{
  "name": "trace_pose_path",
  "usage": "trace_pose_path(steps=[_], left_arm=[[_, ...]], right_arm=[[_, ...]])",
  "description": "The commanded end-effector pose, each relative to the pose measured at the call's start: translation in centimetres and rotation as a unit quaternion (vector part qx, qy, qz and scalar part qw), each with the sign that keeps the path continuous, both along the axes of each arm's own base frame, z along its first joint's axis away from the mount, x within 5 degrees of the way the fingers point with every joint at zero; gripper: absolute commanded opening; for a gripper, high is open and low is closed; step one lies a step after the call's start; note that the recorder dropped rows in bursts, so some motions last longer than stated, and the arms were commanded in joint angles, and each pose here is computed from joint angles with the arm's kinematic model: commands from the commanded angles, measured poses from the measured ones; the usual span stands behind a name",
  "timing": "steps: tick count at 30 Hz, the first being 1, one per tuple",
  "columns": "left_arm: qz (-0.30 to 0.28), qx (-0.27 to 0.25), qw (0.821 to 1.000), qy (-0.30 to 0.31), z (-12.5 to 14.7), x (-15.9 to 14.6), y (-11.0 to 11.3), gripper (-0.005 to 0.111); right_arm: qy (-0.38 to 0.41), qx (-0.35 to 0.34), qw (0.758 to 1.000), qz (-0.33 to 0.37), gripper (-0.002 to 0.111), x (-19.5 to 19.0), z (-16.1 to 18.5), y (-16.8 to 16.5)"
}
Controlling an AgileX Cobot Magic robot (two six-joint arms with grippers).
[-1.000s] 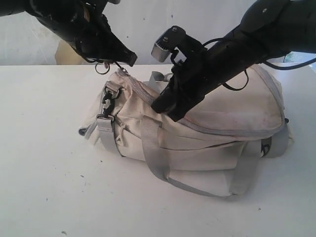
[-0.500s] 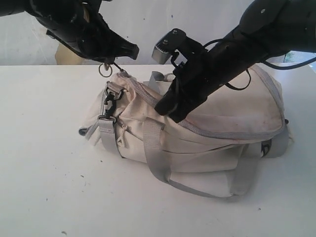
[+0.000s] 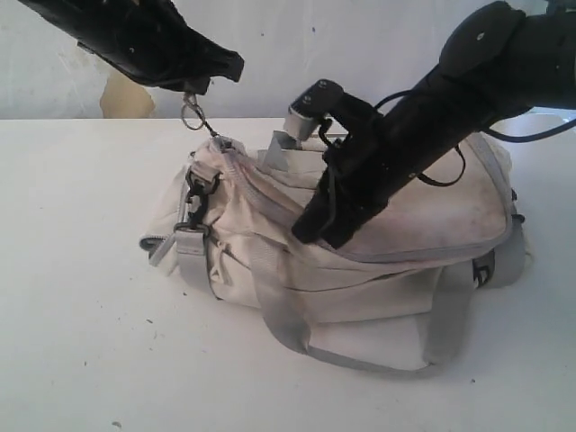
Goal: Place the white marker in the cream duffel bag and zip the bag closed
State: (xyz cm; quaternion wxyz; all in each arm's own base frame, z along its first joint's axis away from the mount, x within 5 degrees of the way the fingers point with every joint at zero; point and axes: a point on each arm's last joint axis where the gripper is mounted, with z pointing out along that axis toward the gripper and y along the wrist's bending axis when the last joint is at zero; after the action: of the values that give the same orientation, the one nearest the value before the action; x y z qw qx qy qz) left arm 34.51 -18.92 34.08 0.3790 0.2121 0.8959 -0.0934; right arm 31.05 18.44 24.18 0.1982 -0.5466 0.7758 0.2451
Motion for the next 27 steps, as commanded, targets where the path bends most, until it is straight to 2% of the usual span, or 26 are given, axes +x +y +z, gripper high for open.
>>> trace_pose_path(steps=[1, 3, 5, 10, 15, 21, 27], left_arm=[[-0.010, 0.025, 0.999, -0.039, 1.9, 0.0, 1.4, 0.000], [-0.010, 0.029, 0.999, -0.029, 1.8, -0.1, 1.4, 0.000], [-0.010, 0.031, 0.999, -0.019, 1.6, -0.2, 1.5, 0.000], [-0.017, 0.007, 1.000, 0.023, 1.2, -0.7, 1.0, 0.000], [-0.040, -0.019, 0.997, 0.060, 0.8, -1.2, 0.4, 0.000], [-0.043, -0.035, 0.995, 0.077, 0.8, -1.5, 0.2, 0.000], [-0.023, -0.062, 0.995, 0.081, 1.2, -1.6, 0.1, 0.000]], right_arm=[[0.029, -0.018, 0.999, -0.006, 0.040, -0.2, -0.8, -0.7], [0.029, -0.003, 0.999, -0.029, 0.051, 0.0, -0.7, -0.5], [0.024, 0.020, 0.998, -0.050, 0.055, 0.3, -0.4, -0.2], [0.047, 0.118, 0.985, -0.113, 0.054, 0.9, 0.8, 1.0], [0.064, 0.202, 0.961, -0.179, 0.054, 1.7, 1.9, 1.9], [0.047, 0.207, 0.968, -0.137, 0.054, 0.5, 1.8, 4.3], [0.029, 0.186, 0.971, -0.150, 0.054, 0.5, -0.1, 6.4]])
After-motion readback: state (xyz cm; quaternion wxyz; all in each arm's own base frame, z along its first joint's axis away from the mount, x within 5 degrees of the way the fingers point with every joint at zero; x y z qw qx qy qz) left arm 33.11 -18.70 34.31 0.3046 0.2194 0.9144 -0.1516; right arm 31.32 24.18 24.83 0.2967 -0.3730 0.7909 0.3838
